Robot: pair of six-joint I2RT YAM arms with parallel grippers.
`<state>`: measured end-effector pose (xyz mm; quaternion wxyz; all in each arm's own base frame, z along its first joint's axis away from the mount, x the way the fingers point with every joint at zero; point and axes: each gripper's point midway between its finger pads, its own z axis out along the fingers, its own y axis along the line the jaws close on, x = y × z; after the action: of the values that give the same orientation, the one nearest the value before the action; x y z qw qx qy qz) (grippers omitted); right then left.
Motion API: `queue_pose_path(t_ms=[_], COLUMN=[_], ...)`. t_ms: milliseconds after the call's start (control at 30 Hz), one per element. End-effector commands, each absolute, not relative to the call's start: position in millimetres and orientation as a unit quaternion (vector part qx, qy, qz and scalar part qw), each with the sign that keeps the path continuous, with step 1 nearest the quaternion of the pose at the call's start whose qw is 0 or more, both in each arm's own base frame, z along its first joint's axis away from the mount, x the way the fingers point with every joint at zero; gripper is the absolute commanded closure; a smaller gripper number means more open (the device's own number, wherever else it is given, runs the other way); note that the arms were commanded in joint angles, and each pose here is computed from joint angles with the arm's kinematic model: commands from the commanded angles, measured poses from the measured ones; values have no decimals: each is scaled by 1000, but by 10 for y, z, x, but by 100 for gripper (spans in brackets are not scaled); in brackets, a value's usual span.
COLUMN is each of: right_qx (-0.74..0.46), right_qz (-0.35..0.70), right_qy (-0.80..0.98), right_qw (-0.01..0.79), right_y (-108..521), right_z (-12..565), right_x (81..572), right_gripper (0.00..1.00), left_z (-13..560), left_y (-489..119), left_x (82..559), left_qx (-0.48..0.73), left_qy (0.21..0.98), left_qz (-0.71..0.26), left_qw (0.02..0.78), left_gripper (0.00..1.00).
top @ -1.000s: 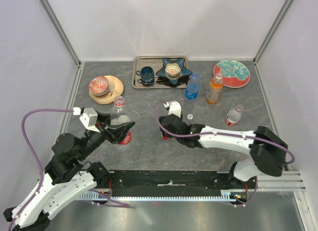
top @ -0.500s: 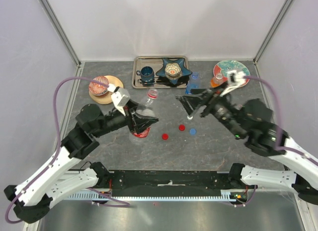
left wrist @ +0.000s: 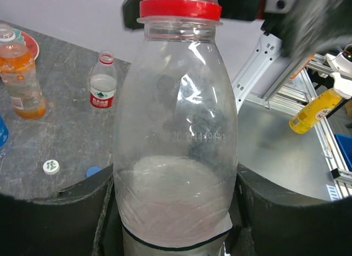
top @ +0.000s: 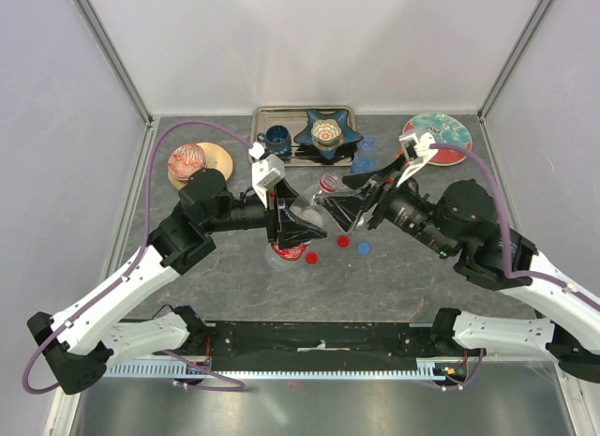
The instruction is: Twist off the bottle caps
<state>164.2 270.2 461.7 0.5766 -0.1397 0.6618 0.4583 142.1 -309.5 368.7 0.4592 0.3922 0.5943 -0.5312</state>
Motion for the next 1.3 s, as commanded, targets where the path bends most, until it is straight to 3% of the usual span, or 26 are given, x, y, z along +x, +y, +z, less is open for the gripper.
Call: queue_pose_path(t_ms=[0,333,867,1133,1267], right_qx=[-147,-163,-179,-145,-138], right_qz=[439,439,458,458,462], right_qy=[665,668,671,654,648], right_qw=[587,578,554,585,590], right_y=[2741,2935,3085,2910,2904], right_z=[4568,4544,4502,4715,4775], right_x=[1715,1764,1711,1753,1763], right_gripper=[9,16,18,16,19], left_z=[4010,3956,3922,3864,3874], left_y=[-3130,-3138,-3106,-3091,-3081], left_x=[1307,1272,1231,1225,1216], left_qx=[405,413,425,425,425], left_qy=[551,548,543,547,546], left_qz=[-558,-558,-554,-551,-552], left_qw=[471,466,467,466,467], left_gripper=[48,47,47,47,47])
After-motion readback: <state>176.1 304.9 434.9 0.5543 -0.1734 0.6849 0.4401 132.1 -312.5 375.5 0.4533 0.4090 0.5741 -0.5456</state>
